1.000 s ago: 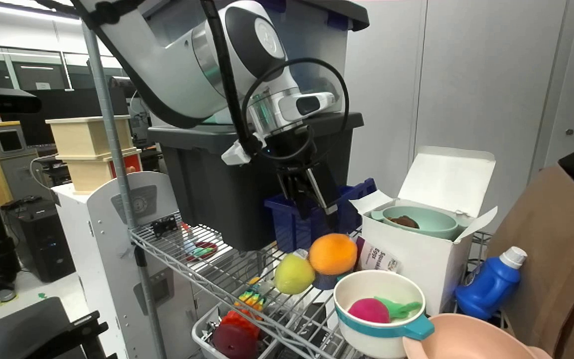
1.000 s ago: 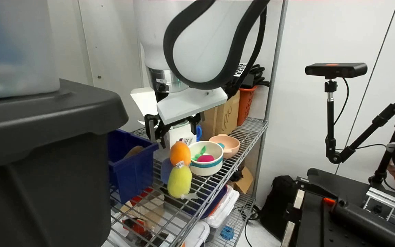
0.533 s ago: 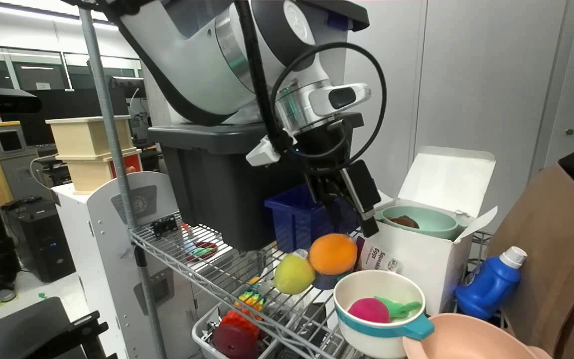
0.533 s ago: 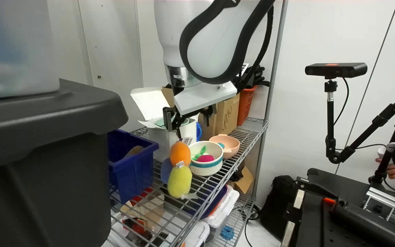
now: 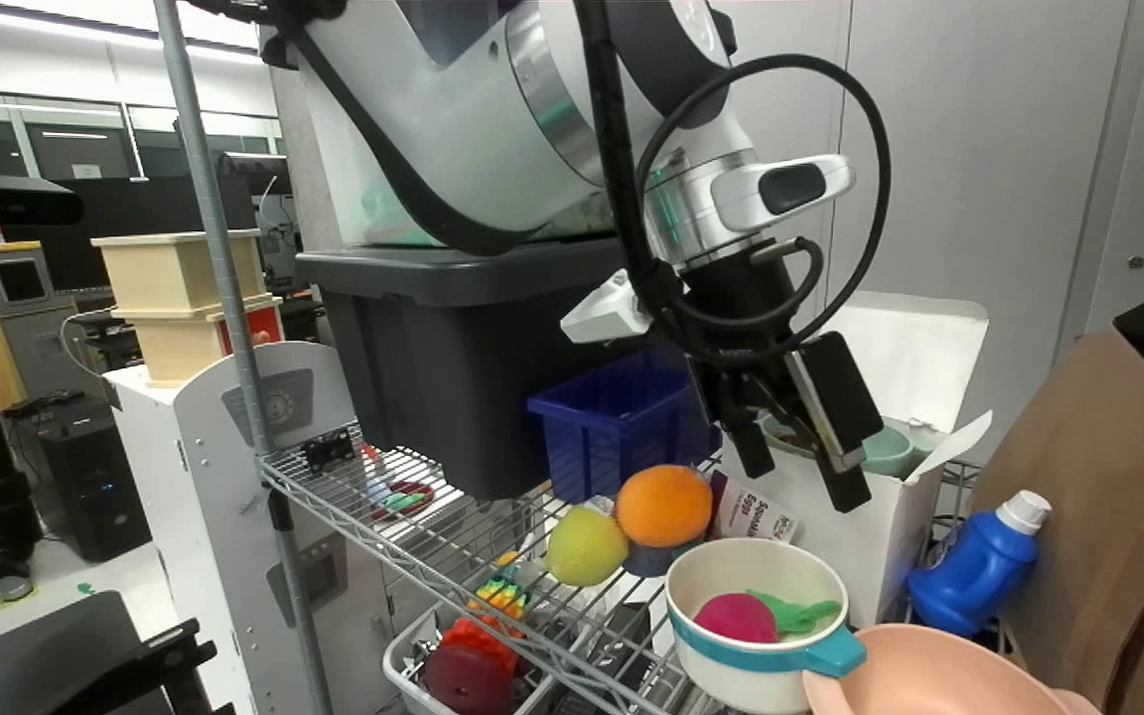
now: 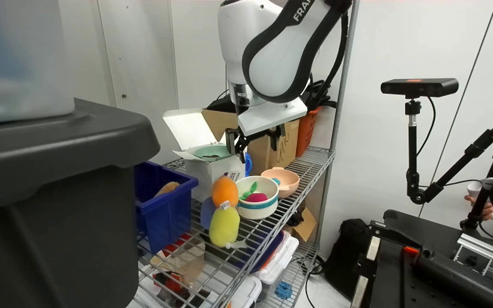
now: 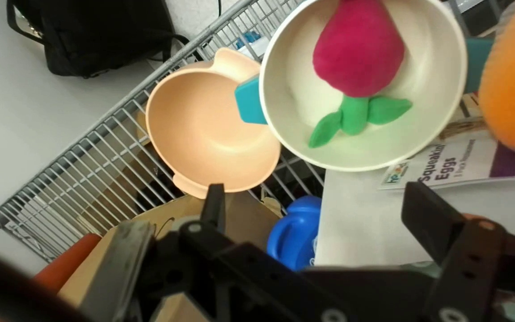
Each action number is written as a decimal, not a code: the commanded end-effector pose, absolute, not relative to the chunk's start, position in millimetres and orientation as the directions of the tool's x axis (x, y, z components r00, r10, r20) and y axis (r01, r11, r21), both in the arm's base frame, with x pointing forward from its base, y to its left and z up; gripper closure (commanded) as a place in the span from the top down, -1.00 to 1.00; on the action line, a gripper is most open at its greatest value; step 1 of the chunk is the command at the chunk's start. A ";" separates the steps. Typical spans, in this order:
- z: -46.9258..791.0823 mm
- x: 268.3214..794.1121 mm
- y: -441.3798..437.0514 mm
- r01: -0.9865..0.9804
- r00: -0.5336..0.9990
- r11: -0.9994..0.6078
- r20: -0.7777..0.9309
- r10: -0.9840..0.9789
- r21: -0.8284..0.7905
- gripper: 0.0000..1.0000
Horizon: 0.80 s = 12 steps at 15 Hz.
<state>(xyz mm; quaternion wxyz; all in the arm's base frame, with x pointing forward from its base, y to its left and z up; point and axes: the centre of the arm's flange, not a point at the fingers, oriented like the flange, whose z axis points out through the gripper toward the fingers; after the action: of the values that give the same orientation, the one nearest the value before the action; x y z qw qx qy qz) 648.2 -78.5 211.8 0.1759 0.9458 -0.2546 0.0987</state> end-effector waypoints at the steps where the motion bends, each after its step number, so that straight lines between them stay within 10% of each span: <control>1: 209.1 662.1 -102.3 -0.532 0.844 -0.793 0.269 -0.465 0.297 1.00; 12: 205.9 645.9 -102.7 -0.505 0.861 -0.807 0.247 -0.445 0.306 1.00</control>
<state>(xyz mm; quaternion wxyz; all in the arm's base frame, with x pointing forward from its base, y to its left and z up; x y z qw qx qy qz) 650.0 -108.8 196.7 0.1891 0.9429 -0.2598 0.0875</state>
